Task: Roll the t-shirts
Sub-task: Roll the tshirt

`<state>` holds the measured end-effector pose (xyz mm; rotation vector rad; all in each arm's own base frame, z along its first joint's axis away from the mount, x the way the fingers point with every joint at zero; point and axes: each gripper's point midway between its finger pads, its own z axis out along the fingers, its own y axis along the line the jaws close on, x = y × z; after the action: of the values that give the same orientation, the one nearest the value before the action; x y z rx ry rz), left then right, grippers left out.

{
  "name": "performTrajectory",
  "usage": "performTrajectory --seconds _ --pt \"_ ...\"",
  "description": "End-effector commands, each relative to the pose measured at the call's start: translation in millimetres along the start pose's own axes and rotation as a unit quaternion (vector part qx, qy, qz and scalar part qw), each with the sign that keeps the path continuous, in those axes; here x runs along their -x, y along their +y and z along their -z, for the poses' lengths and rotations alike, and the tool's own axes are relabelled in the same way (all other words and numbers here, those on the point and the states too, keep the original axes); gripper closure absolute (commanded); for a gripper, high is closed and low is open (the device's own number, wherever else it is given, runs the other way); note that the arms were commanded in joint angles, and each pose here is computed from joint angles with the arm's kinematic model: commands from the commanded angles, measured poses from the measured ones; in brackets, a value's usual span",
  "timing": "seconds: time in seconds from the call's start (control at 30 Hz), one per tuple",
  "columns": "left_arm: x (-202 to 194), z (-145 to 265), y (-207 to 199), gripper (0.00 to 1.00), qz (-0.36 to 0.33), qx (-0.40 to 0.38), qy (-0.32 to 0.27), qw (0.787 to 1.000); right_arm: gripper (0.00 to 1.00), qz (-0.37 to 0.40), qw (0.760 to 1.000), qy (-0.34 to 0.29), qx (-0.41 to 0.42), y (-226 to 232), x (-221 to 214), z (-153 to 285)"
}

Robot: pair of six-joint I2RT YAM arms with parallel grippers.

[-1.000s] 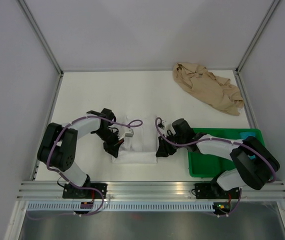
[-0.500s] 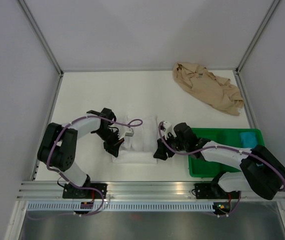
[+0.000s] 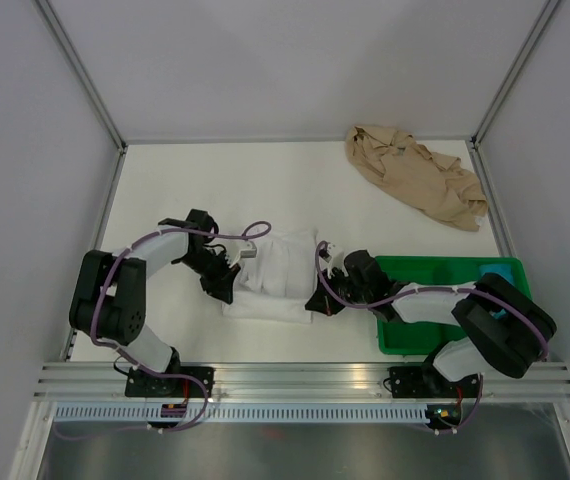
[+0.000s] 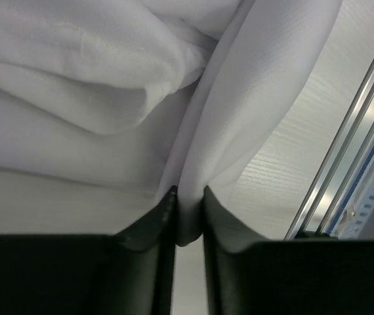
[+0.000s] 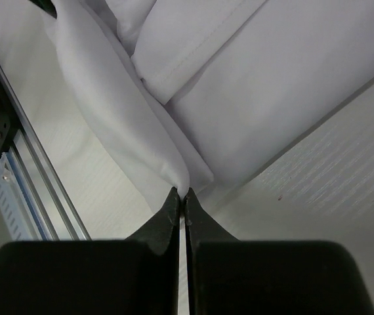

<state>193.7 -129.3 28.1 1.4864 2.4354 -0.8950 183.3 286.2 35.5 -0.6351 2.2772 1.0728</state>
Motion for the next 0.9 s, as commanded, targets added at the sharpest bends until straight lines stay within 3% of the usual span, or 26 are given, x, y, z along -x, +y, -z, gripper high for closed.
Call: performTrajectory --seconds 0.0,0.1,0.27,0.47,0.87 --pt "23.8 8.2 7.0 0.83 0.010 0.022 -0.059 0.998 1.00 -0.020 1.000 -0.010 0.002 -2.7 1.6 -4.2" --pt "20.9 5.5 1.4 0.98 0.018 0.013 -0.061 0.998 1.00 -0.037 0.999 0.001 0.009 -1.4 -2.6 -7.9" --pt "0.8 7.4 -17.8 0.98 0.011 0.003 -0.039 0.999 1.00 -0.063 0.997 0.018 0.041 17.0 -8.5 1.8" --pt "-1.0 16.0 -37.2 0.98 -0.016 0.001 -0.057 0.998 1.00 -0.065 0.995 0.025 0.069 42.4 -12.5 12.2" --pt "-12.5 -5.4 11.9 0.98 0.052 0.028 -0.010 0.998 1.00 -0.118 0.992 0.030 -0.009 -18.2 -15.4 -9.3"
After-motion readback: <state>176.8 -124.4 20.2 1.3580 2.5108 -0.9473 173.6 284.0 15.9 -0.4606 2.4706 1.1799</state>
